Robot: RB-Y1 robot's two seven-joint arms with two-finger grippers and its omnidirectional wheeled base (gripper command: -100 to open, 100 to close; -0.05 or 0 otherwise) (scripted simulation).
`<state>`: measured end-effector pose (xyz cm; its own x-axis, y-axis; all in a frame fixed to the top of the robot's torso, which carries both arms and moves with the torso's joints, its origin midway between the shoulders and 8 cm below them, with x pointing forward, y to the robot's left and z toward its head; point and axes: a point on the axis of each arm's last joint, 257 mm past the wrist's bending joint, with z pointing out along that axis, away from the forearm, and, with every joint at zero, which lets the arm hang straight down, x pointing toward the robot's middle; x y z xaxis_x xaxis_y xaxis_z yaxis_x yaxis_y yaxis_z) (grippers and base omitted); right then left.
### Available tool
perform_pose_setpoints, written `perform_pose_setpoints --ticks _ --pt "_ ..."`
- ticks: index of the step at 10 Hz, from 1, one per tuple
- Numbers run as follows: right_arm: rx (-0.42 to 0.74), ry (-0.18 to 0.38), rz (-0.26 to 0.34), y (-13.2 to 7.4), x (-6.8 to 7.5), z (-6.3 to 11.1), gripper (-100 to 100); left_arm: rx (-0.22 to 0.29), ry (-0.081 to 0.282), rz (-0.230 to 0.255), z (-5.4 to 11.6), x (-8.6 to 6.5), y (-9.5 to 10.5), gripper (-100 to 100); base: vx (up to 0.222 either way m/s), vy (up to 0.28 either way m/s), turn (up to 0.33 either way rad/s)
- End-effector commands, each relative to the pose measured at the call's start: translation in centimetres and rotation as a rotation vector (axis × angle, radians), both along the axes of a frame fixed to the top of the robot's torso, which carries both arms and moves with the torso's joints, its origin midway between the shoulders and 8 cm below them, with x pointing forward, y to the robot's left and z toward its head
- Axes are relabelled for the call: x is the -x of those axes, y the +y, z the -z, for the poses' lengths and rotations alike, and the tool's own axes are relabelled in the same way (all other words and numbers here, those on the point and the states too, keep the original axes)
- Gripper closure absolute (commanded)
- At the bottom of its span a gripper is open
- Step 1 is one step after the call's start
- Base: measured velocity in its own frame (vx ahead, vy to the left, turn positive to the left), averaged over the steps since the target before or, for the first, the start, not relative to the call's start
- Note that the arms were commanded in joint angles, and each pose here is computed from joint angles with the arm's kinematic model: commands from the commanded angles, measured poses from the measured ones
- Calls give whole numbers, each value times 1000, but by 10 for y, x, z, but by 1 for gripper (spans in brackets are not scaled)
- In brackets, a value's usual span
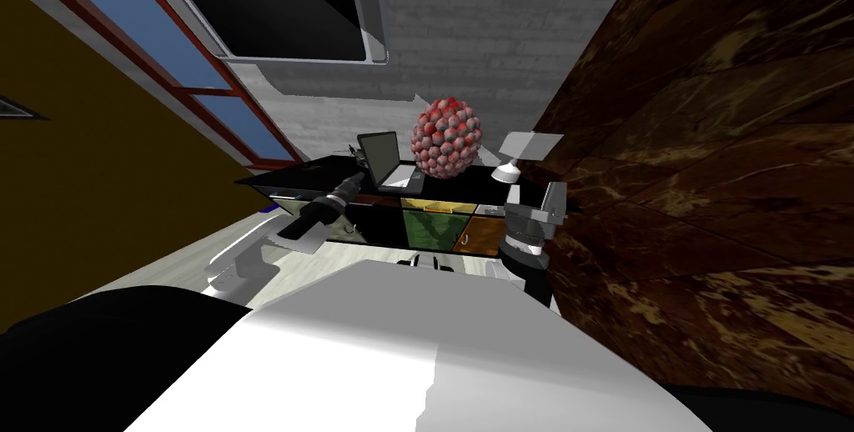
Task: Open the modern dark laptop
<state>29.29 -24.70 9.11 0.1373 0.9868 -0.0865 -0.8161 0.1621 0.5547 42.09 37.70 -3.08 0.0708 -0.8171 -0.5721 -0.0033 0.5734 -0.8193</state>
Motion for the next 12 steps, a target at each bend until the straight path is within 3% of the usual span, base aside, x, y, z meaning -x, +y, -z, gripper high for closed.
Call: perform_pose_setpoints --ticks 1,7,12 --pt "0 0 0 0 0 0 0 -22 36 -35 0 -3 13 -100 27 19 -60" --pt "0 0 0 0 0 0 0 -82 92 -102 -12 -3 34 -100 29 21 -59" --pt "0 0 0 0 0 0 0 -130 101 -119 -34 0 29 -100 26 21 -50"
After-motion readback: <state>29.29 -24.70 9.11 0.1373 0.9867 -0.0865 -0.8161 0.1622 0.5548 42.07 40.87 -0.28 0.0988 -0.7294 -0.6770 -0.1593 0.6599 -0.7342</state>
